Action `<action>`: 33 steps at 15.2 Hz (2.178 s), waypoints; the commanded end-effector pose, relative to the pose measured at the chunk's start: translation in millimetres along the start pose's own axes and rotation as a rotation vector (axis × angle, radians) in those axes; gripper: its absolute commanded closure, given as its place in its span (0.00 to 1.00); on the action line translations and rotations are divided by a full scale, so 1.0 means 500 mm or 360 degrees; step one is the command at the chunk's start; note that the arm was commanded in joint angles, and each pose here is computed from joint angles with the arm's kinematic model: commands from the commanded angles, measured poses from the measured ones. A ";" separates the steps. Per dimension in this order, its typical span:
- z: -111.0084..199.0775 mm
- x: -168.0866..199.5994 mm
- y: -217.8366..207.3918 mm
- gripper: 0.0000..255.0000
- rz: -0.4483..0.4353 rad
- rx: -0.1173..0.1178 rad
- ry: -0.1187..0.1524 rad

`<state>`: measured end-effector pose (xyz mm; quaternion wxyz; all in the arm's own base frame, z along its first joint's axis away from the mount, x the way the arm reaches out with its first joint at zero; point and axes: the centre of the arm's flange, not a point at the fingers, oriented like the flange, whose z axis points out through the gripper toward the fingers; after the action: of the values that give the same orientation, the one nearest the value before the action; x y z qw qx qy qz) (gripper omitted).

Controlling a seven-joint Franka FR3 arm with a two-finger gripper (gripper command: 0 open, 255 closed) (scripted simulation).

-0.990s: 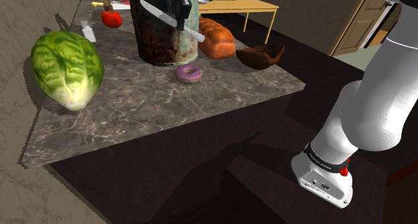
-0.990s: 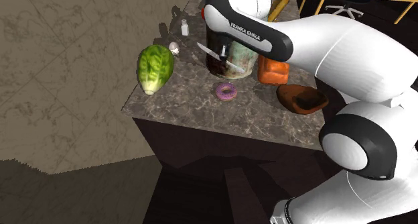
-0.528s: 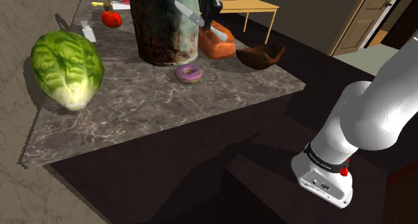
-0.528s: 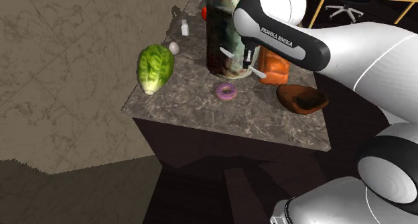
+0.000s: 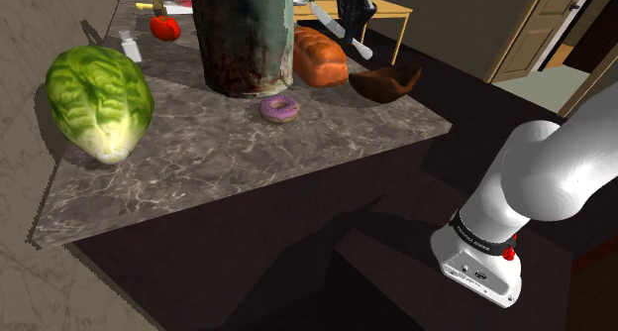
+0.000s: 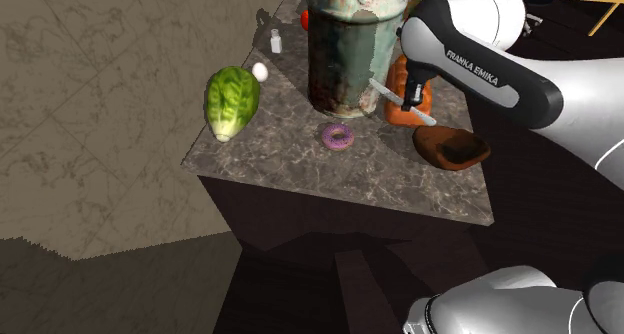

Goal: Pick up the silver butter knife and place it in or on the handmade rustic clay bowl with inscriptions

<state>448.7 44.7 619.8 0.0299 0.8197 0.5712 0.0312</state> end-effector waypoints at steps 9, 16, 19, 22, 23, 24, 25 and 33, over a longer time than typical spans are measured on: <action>-0.006 -0.263 -0.025 1.00 -0.0002 0.0001 0.0001; 0.032 -0.343 -0.037 1.00 -0.0002 0.0001 0.0001; 0.064 -0.343 -0.040 1.00 -0.0002 0.0001 0.0001; 0.096 -0.344 -0.042 1.00 -0.0002 0.0001 0.0001; 0.106 -0.344 -0.043 1.00 -0.0002 0.0001 0.0001; 0.117 -0.344 -0.044 1.00 -0.0002 0.0001 0.0001; 0.127 -0.344 -0.045 1.00 -0.0002 0.0001 0.0001; 0.142 -0.344 -0.046 1.00 -0.0002 0.0001 0.0001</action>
<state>373.6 -109.6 545.0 0.0303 0.8192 0.5718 0.0320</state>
